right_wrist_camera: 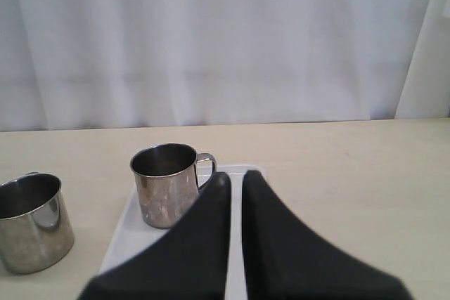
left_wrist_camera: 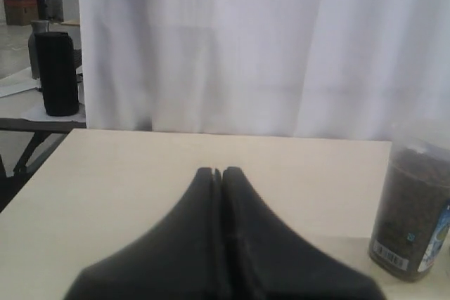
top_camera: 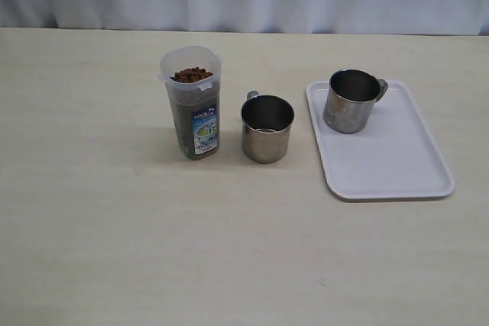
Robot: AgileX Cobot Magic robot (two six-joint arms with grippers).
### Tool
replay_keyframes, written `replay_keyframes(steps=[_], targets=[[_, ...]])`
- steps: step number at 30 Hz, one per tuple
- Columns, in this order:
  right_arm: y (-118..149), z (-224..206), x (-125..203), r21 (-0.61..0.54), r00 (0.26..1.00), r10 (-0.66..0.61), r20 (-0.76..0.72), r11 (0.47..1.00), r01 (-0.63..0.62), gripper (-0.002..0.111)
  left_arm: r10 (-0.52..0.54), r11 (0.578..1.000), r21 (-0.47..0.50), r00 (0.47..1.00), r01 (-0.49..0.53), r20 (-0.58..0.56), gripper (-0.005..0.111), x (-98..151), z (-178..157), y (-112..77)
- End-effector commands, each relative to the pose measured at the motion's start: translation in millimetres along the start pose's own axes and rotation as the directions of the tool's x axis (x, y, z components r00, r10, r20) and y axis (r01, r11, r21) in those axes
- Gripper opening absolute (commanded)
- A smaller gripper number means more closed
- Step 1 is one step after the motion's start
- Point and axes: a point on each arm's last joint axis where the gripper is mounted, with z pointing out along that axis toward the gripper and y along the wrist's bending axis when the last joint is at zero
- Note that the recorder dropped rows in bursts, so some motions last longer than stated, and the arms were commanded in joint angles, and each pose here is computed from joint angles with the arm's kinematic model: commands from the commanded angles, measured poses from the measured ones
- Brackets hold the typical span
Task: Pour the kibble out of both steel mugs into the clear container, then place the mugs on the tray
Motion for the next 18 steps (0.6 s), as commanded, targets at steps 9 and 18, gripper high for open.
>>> replay_keyframes(steps=[9, 18], targets=[[0.0, 0.0, 0.6, 0.001, 1.0, 0.007, 0.002, 1.0, -0.007, 0.005, 0.015, 1.0, -0.002, 0.998, -0.015, -0.067, 0.0, 7.0, -0.2, 0.3], [0.0, 0.0, 0.6, 0.001, 1.0, 0.007, 0.002, 1.0, -0.007, 0.005, 0.015, 1.0, -0.002, 0.998, -0.015, -0.067, 0.0, 7.0, -0.2, 0.3]])
